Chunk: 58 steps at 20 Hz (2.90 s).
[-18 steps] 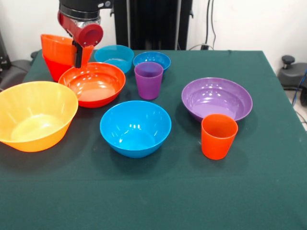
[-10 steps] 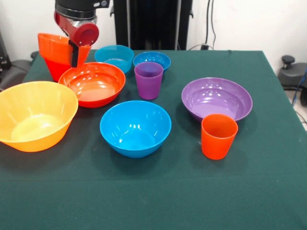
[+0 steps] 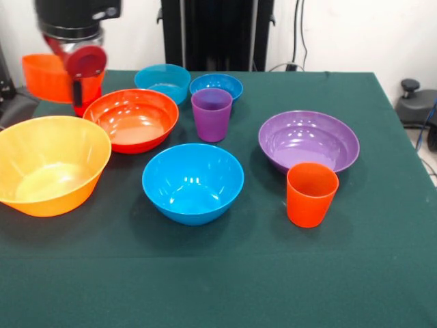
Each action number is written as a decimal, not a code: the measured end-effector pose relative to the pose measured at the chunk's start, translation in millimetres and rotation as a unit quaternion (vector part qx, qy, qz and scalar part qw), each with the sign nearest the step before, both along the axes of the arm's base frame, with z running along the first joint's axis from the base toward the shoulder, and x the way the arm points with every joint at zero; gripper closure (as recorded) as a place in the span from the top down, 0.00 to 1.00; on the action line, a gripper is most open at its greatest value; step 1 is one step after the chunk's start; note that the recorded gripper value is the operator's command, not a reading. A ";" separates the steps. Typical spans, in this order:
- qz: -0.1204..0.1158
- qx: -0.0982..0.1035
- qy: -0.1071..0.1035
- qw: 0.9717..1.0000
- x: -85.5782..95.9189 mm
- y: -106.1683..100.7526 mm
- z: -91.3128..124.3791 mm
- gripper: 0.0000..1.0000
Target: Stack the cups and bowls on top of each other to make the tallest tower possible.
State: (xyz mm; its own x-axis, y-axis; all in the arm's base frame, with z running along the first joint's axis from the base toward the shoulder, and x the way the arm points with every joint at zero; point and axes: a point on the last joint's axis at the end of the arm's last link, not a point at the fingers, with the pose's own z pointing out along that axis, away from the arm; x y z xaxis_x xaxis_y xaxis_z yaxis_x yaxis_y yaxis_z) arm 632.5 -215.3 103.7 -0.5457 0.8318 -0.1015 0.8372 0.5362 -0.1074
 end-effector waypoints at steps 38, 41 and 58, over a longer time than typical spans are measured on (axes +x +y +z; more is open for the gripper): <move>0.035 0.069 -0.047 0.996 176.5 -27.0 -54.3 0.00; 0.038 0.073 -0.043 0.996 181.1 -23.7 -60.4 0.00; 0.069 0.084 -0.040 0.993 209.3 21.6 -89.0 0.00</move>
